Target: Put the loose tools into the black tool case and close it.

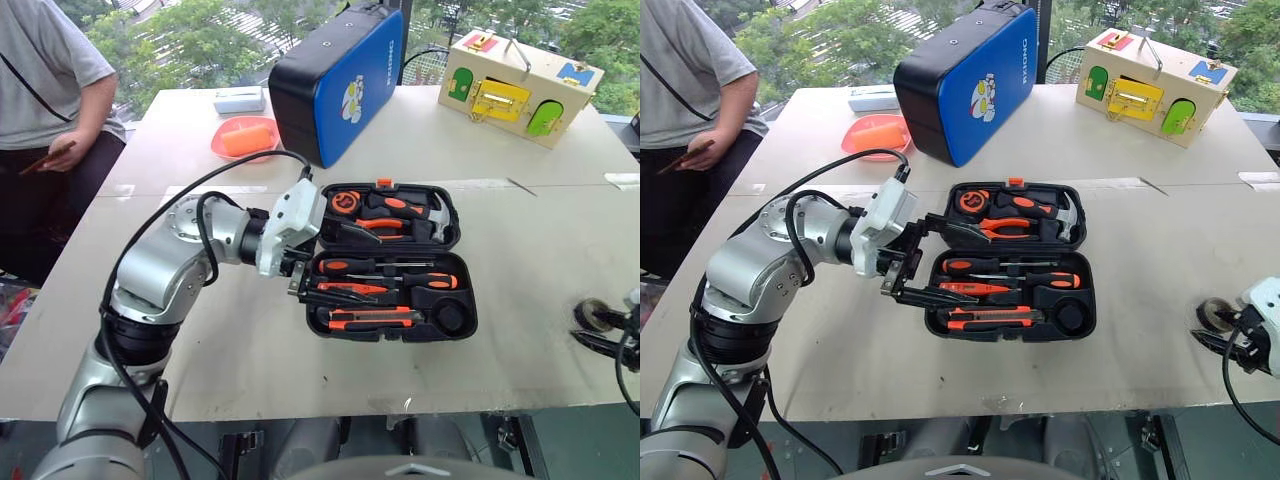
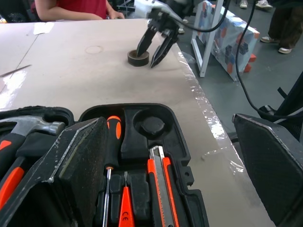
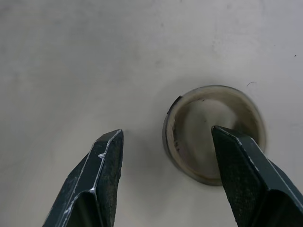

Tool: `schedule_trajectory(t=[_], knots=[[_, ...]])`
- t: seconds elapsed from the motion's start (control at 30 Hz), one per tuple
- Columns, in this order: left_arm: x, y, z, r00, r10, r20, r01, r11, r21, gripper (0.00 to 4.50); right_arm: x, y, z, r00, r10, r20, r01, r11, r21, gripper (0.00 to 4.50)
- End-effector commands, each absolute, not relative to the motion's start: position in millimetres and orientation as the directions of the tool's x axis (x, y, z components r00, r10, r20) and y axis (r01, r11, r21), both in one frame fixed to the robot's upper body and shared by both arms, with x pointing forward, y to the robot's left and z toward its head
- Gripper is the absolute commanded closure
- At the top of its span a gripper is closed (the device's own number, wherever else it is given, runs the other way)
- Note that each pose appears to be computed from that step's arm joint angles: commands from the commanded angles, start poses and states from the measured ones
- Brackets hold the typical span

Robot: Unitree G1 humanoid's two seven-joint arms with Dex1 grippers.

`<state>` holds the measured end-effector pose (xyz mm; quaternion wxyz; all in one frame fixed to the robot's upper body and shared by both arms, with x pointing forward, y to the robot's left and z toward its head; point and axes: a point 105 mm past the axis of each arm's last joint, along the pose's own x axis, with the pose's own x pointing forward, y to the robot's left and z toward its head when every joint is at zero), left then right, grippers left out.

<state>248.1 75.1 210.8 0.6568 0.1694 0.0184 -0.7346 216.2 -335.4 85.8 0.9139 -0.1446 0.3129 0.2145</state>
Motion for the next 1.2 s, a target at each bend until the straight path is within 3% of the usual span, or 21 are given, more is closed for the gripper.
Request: schedule_trajectory(t=[0.03, 0.17, 0.37, 0.5, 0.57, 0.77, 0.97, 1.2], knots=[[241.9, 73.5, 217.9, -0.094, -0.958, -0.272, 0.958, -0.161, 0.238, 0.0, 222.1, -336.0, 84.9, 0.724, 0.293, -0.624, -0.482, 0.862, -0.154, 2.63], [241.5, 74.9, 215.6, -0.093, -0.955, -0.28, 0.956, -0.164, 0.242, 0.0, 224.6, -333.5, 84.7, 0.725, 0.308, -0.616, -0.5, 0.85, -0.164, 4.49], [241.2, 80.4, 208.7, -0.091, -0.948, -0.304, 0.958, -0.167, 0.234, 0.0, 227.5, -294.3, 126.8, 0.653, 0.515, -0.555, -0.687, 0.711, -0.15, 4.49], [235.5, 86.1, 194.6, -0.114, -0.927, -0.356, 0.959, -0.197, 0.204, 0.0, 215.4, -224.7, 151.6, 0.389, 0.761, -0.52, -0.909, 0.408, -0.082, 4.49], [231.1, 90.3, 187.1, -0.132, -0.91, -0.392, 0.958, -0.219, 0.186, 0.0, 208.2, -192.3, 155.7, 0.245, 0.826, -0.508, -0.966, 0.249, -0.061, 4.49], [228.1, 95.3, 183.1, -0.124, -0.899, -0.421, 0.959, -0.217, 0.18, 0.0, 212.1, -140.4, 145.7, 0.06, 0.852, -0.52, -0.995, 0.009, -0.101, 4.49], [226.8, 99.1, 184.4, -0.098, -0.898, -0.429, 0.964, -0.194, 0.184, 0.0, 236.2, -133.2, 124.9, 0.081, 0.8, -0.594, -0.982, -0.039, -0.185, 4.49], [230.1, 101.7, 187.4, -0.063, -0.899, -0.432, 0.966, -0.164, 0.2, 0.0, 231.2, -145.9, 110.5, 0.043, 0.747, -0.664, -0.983, -0.085, -0.16, 4.49]])
